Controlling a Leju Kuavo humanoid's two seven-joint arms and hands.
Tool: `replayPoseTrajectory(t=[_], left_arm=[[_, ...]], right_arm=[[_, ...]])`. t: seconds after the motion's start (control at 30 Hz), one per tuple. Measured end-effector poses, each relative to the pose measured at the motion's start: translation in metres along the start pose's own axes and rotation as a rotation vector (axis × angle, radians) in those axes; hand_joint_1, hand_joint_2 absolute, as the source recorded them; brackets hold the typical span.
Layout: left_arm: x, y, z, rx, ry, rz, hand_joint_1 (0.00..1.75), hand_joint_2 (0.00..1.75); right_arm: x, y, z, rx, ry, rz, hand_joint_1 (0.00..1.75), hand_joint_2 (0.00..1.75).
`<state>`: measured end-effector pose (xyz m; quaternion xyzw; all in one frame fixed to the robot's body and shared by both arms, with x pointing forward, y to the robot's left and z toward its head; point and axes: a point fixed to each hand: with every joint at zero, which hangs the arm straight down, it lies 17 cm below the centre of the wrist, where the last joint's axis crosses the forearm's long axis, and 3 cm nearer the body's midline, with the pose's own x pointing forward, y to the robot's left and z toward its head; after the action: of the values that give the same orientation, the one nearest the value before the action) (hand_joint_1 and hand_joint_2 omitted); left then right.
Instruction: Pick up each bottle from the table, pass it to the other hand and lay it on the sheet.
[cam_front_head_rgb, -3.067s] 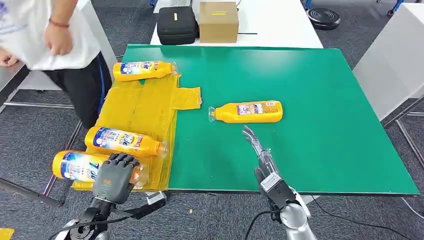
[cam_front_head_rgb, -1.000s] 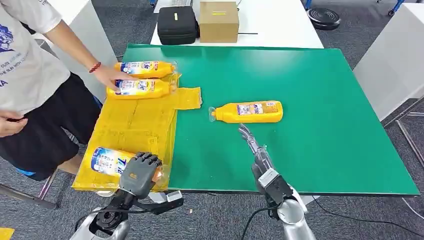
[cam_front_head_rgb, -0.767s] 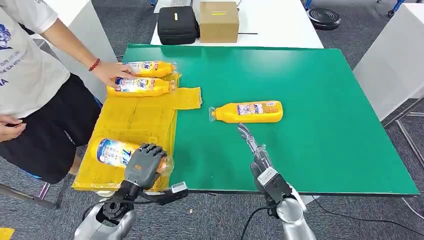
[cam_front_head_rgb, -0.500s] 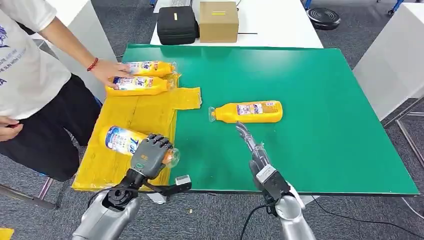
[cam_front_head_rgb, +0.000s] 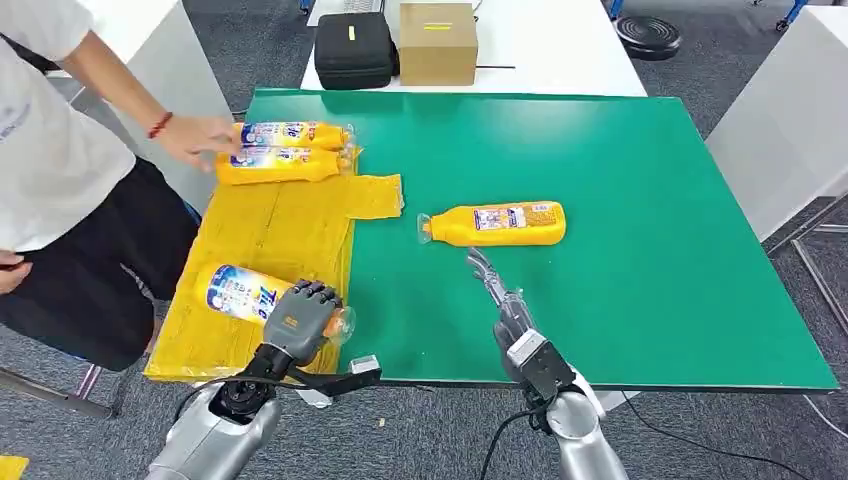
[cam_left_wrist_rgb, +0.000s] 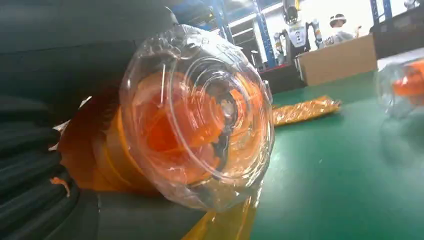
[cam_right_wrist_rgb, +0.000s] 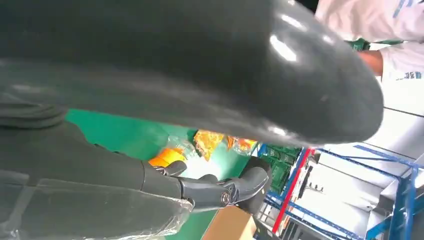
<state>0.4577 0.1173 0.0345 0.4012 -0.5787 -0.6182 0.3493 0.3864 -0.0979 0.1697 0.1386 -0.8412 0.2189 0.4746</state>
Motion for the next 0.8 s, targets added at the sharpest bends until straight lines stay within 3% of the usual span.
replayPoseTrajectory(t=[0.67,0.7,0.73,0.77,0.8], left_arm=[[-0.011,-0.027,0.008,-0.057,0.051,-0.029,1.75,1.75],[-0.012,-0.029,0.008,-0.059,0.053,-0.03,1.61,1.75],[-0.012,-0.029,0.008,-0.059,0.055,-0.031,0.98,1.75],[-0.012,-0.029,0.008,-0.06,0.055,-0.033,0.79,1.75],[-0.013,-0.03,0.008,-0.063,0.058,-0.034,0.79,1.75]], right_arm=[[-0.004,0.006,0.008,0.006,0.017,-0.014,0.0,0.0],[-0.004,0.006,0.008,0.007,0.017,-0.015,0.0,0.0],[-0.004,0.006,0.008,0.007,0.016,-0.014,0.0,0.0],[-0.004,0.006,0.008,0.007,0.016,-0.015,0.0,0.0],[-0.004,0.006,0.008,0.007,0.016,-0.015,0.0,0.0]])
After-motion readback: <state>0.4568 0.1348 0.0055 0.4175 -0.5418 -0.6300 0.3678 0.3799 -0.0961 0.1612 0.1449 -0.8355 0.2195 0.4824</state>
